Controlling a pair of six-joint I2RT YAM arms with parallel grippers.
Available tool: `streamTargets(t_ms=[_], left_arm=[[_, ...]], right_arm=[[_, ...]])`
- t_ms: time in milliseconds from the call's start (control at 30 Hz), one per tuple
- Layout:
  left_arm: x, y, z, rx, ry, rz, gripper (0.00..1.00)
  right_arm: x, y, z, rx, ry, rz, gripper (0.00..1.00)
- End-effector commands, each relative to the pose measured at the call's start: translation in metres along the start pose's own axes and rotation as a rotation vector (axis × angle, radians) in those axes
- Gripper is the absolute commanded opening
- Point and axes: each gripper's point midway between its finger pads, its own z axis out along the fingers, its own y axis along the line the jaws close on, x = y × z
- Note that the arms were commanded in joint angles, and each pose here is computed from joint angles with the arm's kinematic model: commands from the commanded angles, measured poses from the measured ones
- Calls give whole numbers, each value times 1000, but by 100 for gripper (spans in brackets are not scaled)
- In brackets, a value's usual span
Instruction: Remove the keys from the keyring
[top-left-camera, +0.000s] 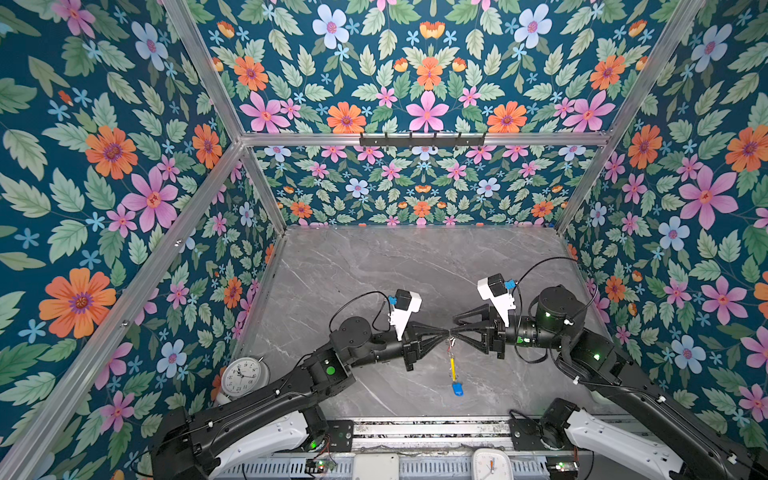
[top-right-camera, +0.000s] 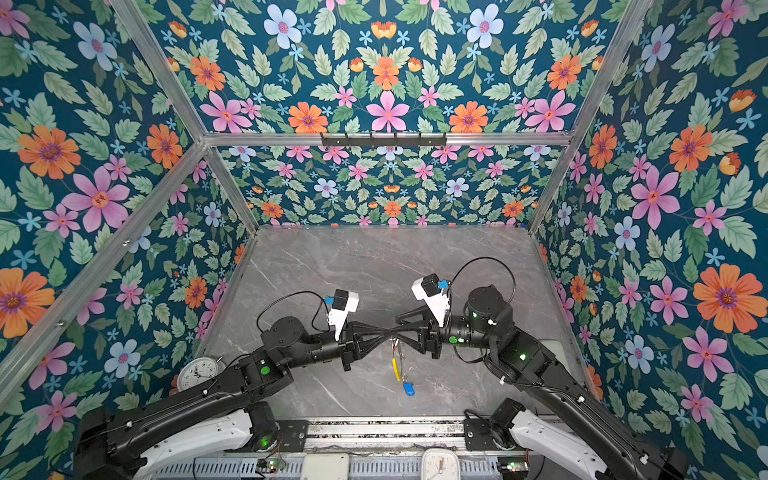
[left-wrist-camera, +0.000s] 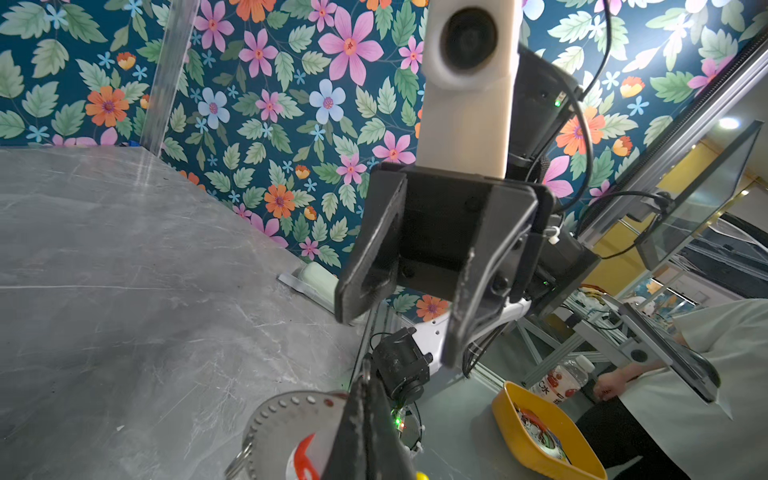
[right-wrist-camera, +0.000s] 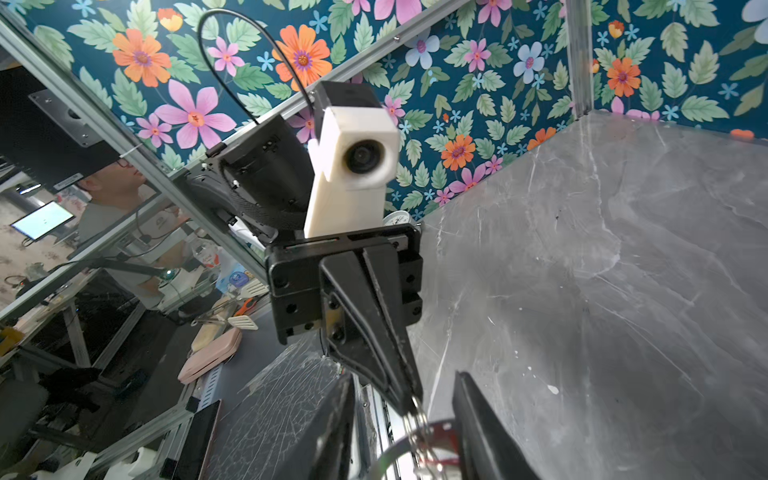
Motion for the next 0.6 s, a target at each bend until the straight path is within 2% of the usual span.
streamTargets(t_ms=[0, 133, 233, 567], left_arm=[[-6, 11, -5, -60, -55, 19, 0], [-9, 22, -12, -130, -87, 5, 0], [-15, 24, -15, -155, -117, 6, 0], [-20, 18, -16, -112, -159, -9, 0]], right_arm=[[-9, -5, -5, 43, -84, -23, 42], [-7, -19, -15, 132, -151, -40, 44], [-2, -23, -17, 152, -148, -45, 45], [31, -37, -13, 162, -113, -34, 46]])
